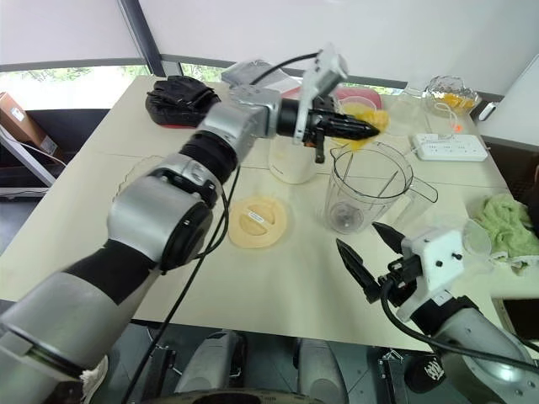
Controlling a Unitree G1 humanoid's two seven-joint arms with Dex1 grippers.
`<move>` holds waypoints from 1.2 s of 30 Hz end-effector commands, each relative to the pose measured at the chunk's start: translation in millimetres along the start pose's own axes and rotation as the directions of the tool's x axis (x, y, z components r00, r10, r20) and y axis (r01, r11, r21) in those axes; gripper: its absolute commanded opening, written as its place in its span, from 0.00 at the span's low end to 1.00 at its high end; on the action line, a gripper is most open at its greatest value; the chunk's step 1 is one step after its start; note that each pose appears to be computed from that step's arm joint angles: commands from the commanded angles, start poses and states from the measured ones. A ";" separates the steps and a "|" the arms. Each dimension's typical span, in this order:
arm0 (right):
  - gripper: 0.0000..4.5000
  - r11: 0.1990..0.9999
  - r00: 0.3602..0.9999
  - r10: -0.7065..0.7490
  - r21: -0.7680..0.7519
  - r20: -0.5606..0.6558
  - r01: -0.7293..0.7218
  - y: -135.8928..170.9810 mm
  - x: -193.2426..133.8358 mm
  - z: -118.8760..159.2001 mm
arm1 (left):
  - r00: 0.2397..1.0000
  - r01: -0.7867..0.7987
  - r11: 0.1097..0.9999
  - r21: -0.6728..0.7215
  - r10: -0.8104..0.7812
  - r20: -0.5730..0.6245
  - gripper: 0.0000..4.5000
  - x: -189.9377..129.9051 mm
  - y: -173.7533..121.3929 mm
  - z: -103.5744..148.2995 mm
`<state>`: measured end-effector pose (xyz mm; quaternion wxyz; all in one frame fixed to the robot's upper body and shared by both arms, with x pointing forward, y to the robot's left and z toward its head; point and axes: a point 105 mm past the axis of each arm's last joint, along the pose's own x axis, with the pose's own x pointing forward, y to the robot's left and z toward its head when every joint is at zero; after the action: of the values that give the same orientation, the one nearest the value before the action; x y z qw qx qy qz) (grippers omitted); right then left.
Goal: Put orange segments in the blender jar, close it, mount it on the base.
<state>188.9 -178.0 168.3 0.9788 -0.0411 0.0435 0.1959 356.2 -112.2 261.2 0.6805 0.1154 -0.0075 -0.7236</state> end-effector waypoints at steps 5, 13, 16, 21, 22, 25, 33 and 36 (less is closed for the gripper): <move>0.82 0.998 0.995 -0.056 -0.024 0.077 0.058 7.0 -18.3 9.5 | 0.993 -0.006 0.988 0.155 0.025 -0.118 0.01 26.1 -8.6 -12.6; 0.82 0.997 0.994 -0.076 -0.021 0.082 0.078 11.3 -22.6 10.0 | 0.980 -0.083 0.985 0.155 0.108 -0.165 0.49 30.1 -3.2 -30.8; 0.82 0.996 0.994 -0.079 -0.023 0.080 0.081 11.5 -22.8 10.8 | 0.978 -0.116 0.980 0.160 0.140 -0.152 0.83 29.0 0.4 -31.2; 0.82 0.997 0.994 -0.073 -0.030 0.076 0.076 11.4 -21.5 12.9 | 0.979 -0.161 0.977 0.138 0.176 -0.102 0.98 25.1 6.1 -24.3; 0.82 0.997 0.995 -0.072 -0.030 0.075 0.075 11.3 -21.1 13.2 | 0.979 -0.168 0.977 0.130 0.181 -0.091 0.98 23.7 7.3 -22.6; 0.82 0.997 0.995 -0.073 -0.032 0.069 0.075 10.8 -20.4 13.1 | 0.981 -0.184 0.978 0.101 0.189 -0.042 0.98 17.7 11.3 -13.7; 0.82 0.992 0.992 -0.115 -0.041 0.048 0.117 5.5 -28.6 8.4 | 0.966 -0.157 0.988 -0.012 0.156 0.208 0.98 -28.8 24.2 28.9; 0.82 0.982 0.982 -0.183 -0.046 0.047 0.185 -4.2 -35.5 7.3 | 0.965 -0.123 0.992 -0.041 0.129 0.228 0.98 -59.1 27.3 20.9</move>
<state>159.4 -194.2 167.6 0.9911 -0.0565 0.0390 0.1137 385.3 -70.9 280.4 0.7373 0.0354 -0.0595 -0.6720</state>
